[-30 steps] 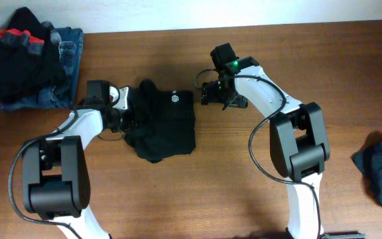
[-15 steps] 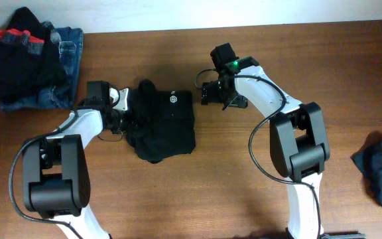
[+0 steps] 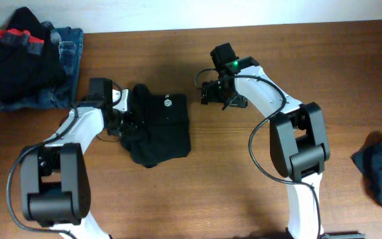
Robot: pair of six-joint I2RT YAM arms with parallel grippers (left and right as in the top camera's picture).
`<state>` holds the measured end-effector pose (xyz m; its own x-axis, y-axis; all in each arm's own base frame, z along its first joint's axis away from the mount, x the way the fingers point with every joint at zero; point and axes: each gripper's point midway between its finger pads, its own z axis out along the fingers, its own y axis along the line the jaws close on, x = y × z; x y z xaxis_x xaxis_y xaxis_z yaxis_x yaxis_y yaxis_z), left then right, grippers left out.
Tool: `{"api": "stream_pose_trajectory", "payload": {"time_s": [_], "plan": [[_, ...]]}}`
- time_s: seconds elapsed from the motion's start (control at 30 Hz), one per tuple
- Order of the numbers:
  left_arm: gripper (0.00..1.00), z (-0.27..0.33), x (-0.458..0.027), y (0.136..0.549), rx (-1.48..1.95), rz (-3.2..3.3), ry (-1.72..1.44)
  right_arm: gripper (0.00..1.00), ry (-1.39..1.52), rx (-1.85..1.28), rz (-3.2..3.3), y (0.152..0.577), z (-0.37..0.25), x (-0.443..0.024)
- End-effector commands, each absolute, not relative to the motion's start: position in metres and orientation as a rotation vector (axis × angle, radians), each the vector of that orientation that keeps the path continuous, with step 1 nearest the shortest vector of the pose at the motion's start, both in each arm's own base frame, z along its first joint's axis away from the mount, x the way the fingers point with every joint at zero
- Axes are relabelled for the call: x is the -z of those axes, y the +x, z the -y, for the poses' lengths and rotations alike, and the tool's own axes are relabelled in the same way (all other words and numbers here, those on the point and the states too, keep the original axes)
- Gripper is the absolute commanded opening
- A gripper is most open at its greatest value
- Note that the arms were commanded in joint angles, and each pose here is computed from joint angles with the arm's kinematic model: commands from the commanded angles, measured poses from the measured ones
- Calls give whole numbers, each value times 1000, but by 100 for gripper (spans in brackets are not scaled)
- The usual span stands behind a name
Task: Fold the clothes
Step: 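Lift the folded black shirt with the left gripper toward the top-left stack, then lower the shirt onto the top-left clothes stack and release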
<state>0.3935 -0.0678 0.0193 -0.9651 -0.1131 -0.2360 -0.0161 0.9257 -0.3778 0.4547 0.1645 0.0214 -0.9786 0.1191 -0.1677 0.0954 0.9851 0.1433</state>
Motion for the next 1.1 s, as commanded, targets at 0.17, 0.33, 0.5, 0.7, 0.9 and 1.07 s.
{"api": "stream_pose_trajectory", "payload": {"time_s": [0.17,0.33,0.5,0.7,0.9,1.07], "plan": [[1,44,-101,431,328,-2613,31,99,163,-172,-2950,455,-161,-20],[1,39,-133,448,270,-2530,57,98,163,-172,-2950,455,-161,-20],[1,36,-167,467,213,-2441,127,99,163,-172,-2950,455,-161,-20],[1,28,-214,489,93,-2317,229,99,163,-171,-2951,454,-161,-20],[1,14,-248,510,-21,-2194,213,99,163,-171,-2952,454,-161,-20],[1,-2,-271,522,-124,-2113,153,99,163,-169,-2955,453,-161,-19]]}}
